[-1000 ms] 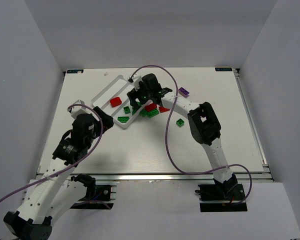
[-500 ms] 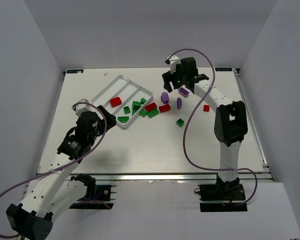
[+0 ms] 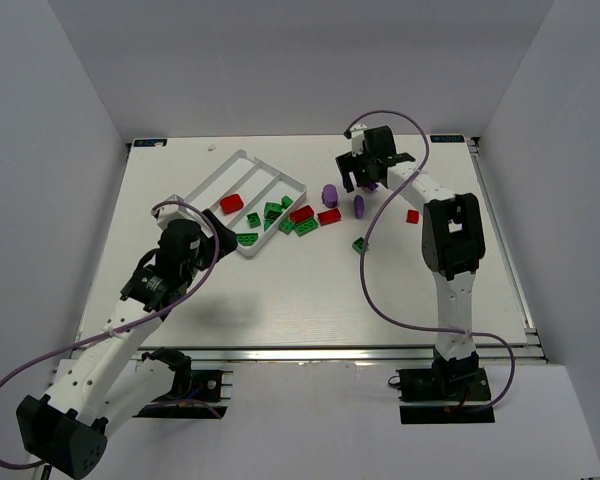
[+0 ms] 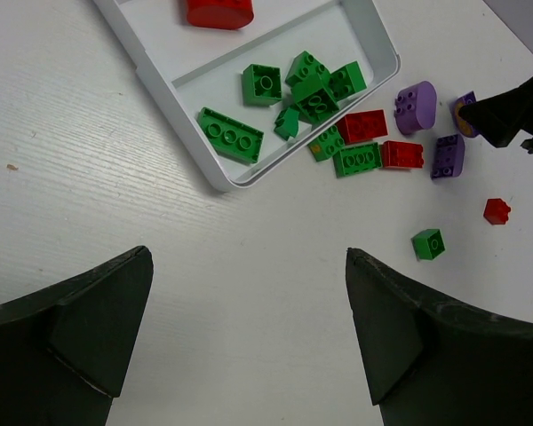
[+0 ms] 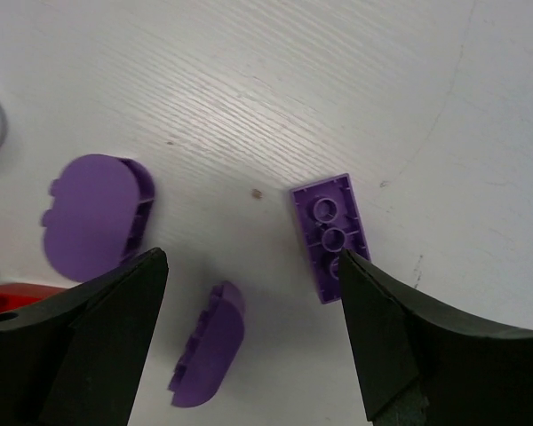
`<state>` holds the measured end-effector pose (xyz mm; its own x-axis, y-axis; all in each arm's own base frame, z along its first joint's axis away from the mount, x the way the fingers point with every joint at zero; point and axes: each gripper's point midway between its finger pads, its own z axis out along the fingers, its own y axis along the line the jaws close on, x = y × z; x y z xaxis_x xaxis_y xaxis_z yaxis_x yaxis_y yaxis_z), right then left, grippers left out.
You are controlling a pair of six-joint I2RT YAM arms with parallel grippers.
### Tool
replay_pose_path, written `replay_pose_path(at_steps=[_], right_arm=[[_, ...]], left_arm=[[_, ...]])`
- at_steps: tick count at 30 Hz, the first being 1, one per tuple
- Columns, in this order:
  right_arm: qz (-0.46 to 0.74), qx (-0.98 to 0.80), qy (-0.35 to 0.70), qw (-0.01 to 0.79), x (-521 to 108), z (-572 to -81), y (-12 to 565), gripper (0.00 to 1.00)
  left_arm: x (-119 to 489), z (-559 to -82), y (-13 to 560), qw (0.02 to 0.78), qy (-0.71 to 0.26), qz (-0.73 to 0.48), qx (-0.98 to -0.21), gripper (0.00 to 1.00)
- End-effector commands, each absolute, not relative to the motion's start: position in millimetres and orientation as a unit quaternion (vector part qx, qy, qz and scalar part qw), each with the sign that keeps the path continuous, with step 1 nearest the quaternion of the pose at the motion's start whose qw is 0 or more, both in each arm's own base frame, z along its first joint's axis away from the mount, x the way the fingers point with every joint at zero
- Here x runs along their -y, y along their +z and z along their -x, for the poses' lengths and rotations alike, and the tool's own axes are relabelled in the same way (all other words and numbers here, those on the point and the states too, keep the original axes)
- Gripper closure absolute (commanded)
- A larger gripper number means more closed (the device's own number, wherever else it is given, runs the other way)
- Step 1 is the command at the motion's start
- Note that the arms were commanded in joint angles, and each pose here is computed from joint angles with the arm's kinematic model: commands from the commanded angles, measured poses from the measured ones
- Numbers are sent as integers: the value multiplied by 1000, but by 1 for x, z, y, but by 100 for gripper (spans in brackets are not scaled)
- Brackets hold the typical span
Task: Sort the legos into containers by color
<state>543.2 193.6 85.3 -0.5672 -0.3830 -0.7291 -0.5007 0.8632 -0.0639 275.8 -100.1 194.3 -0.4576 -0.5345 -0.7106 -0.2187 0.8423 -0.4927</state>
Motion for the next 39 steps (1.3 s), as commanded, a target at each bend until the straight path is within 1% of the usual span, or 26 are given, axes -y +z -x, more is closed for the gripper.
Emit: replay_pose_path(at_steps=[1,8,17,20,29,32,33,35,36,37,38,39], right_arm=[[232,-879,51,414,-174,-567,91,18],[221,-886,44,404,-157,-575,72,18],[222,-891,51,393,-153,-580,57,20],[220,-892,60,390,-152,-583,53,21],[222,-894,78,382,-148,-586,43,32],[226,-893,86,379,-150,-584,41,38],[230,-893,91,377,-152,-583,40,43],[234,-892,93,375,-153,-582,39,49],[236,-892,96,374,-154,-580,39,58],[240,-891,96,374,-154,-580,39,62],[242,-890,96,375,-154,-580,41,71],[244,-889,100,375,-156,-579,42,75]], left_arm=[[101,-278,197,473,-172,225,-834,2],[100,-277,195,471,-170,230,-834,2],[103,-280,195,466,-171,227,-837,2],[104,-281,196,467,-172,227,-837,2],[111,-284,202,466,-193,227,-833,2],[114,-286,203,464,-195,225,-834,2],[114,-287,203,466,-195,223,-834,2],[116,-289,203,465,-197,221,-834,2],[117,-290,204,466,-200,220,-833,2],[118,-291,206,467,-201,220,-833,2],[121,-293,208,467,-210,222,-830,2],[123,-294,210,468,-217,222,-828,2]])
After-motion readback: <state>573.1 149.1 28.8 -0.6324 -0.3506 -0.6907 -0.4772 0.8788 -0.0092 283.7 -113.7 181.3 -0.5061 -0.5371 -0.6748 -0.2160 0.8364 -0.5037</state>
